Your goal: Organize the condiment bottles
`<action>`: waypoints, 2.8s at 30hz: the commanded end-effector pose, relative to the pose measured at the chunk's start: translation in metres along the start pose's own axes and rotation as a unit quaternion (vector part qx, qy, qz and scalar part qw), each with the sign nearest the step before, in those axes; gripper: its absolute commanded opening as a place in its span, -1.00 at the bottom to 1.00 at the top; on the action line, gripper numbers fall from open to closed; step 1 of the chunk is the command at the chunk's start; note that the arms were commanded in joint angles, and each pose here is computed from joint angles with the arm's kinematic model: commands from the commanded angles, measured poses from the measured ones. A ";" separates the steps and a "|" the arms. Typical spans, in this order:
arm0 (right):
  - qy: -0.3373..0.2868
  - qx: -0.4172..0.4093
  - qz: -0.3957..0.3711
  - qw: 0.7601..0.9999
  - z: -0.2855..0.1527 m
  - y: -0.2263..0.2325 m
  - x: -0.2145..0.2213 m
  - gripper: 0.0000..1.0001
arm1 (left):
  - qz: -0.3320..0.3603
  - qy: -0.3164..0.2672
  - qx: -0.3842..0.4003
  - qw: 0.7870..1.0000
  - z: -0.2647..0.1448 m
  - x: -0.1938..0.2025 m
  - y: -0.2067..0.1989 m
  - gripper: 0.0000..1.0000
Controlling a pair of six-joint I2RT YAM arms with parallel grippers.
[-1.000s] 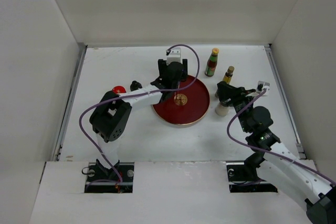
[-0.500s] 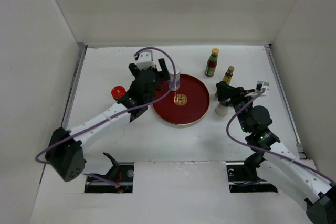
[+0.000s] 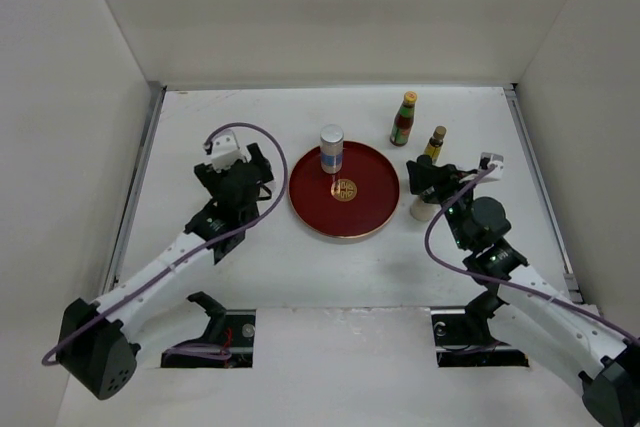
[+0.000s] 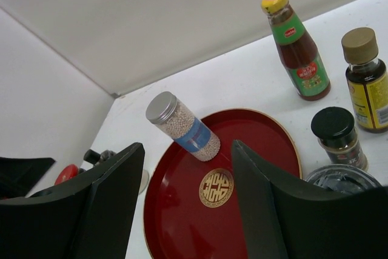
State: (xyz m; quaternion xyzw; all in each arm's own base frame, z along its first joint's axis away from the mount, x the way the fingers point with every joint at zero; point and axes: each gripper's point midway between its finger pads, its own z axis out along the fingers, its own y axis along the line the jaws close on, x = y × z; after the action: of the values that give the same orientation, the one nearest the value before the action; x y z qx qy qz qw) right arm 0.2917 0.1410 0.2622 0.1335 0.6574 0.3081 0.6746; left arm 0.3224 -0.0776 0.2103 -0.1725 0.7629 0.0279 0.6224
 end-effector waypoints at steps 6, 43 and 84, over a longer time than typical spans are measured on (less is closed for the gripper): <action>-0.016 -0.020 0.008 1.000 0.003 0.014 -0.014 0.34 | -0.028 0.017 -0.080 0.996 0.007 0.003 0.047 0.75; 0.000 -0.025 0.006 1.000 0.008 0.017 -0.004 0.35 | -0.089 -0.004 -0.046 0.995 -0.014 -0.018 0.057 -0.22; -0.032 -0.059 0.011 0.998 -0.012 0.034 -0.031 0.45 | -0.046 -0.024 0.157 0.986 -0.007 -0.011 -0.140 0.90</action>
State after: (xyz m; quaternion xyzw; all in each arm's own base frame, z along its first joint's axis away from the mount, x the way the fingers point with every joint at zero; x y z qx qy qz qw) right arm 0.2834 0.1416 0.2758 0.1251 0.6425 0.3246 0.6827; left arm 0.3725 -0.2243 0.1887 -0.0687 0.7848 -0.0771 0.6110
